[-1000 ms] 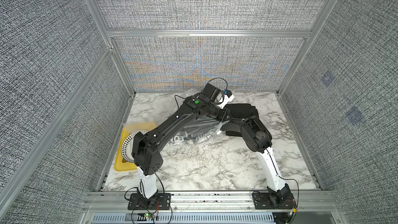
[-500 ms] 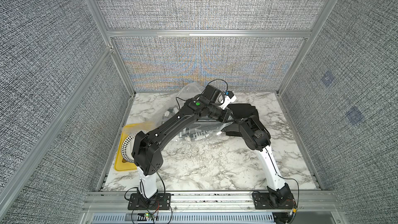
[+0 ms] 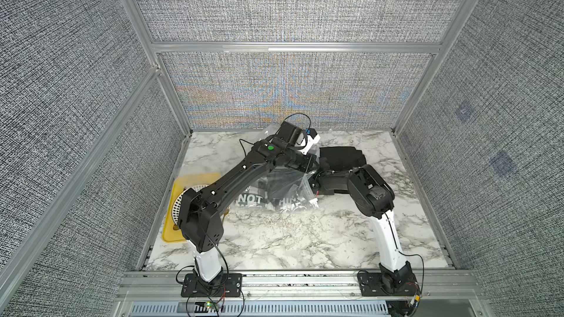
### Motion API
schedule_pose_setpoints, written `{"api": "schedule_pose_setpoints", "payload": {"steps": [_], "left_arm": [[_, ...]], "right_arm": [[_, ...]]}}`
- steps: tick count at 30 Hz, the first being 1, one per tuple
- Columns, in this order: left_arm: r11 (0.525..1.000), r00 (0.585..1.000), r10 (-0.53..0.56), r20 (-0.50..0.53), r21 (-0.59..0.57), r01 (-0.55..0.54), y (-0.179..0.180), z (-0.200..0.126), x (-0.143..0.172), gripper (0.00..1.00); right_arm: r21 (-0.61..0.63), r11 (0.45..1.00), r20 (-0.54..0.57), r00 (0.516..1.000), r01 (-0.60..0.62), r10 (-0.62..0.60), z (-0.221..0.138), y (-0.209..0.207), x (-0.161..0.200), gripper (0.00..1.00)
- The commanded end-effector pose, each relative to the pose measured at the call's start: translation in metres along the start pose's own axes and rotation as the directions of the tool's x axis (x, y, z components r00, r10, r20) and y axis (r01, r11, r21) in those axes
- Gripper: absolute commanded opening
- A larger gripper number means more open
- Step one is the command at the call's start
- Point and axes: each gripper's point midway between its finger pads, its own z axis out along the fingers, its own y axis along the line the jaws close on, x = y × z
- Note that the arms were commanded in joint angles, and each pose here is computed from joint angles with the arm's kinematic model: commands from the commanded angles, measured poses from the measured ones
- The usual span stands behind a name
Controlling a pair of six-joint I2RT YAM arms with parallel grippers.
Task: Place the folded shirt into the vacuum bag
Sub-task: Place the shirt in the vacuum bag.
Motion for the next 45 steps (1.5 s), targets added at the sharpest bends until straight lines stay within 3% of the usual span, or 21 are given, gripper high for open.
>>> {"api": "schedule_pose_setpoints", "payload": {"steps": [1,8,16,19,24,28,33,38,45], "left_arm": [[0.99,0.998,-0.012,0.055,-0.137,0.019,0.034,-0.005,-0.01,0.0],[0.989,0.995,-0.025,0.099,-0.141,0.039,0.047,-0.009,-0.029,0.0],[0.996,0.996,-0.039,0.075,-0.071,0.045,0.038,-0.006,-0.021,0.0],[0.997,0.997,-0.045,0.068,-0.054,0.048,0.035,-0.007,-0.017,0.0],[0.998,0.998,-0.054,0.041,-0.019,0.055,0.031,-0.002,-0.007,0.0],[0.998,0.998,-0.062,0.028,0.03,0.061,0.023,0.002,0.0,0.0],[0.999,0.999,-0.049,0.008,0.011,0.049,0.022,-0.003,0.01,0.0],[0.999,0.999,-0.039,0.006,-0.034,0.04,0.027,-0.007,0.011,0.0],[0.999,0.999,-0.041,-0.007,0.031,0.041,0.015,0.0,0.01,0.0]], "right_arm": [[0.068,0.991,-0.013,0.993,0.116,-0.115,-0.015,-0.016,0.013,0.57],[0.143,0.946,0.021,0.954,0.292,-0.298,-0.062,-0.002,0.03,0.73],[0.201,0.92,0.057,0.934,0.336,-0.353,-0.114,-0.009,0.045,0.87],[0.216,0.915,0.068,0.929,0.341,-0.363,-0.128,-0.007,0.042,0.89],[0.308,0.892,0.126,0.916,0.33,-0.382,-0.157,-0.016,0.031,0.94],[0.411,0.858,0.175,0.897,0.308,-0.406,-0.167,-0.016,-0.001,0.98],[0.383,0.872,0.218,0.888,0.305,-0.406,-0.19,-0.006,-0.016,0.98],[0.406,0.865,0.271,0.865,0.295,-0.422,-0.241,-0.001,-0.007,0.99],[0.421,0.895,0.307,0.906,0.146,-0.292,-0.29,-0.064,0.025,0.99]]}}
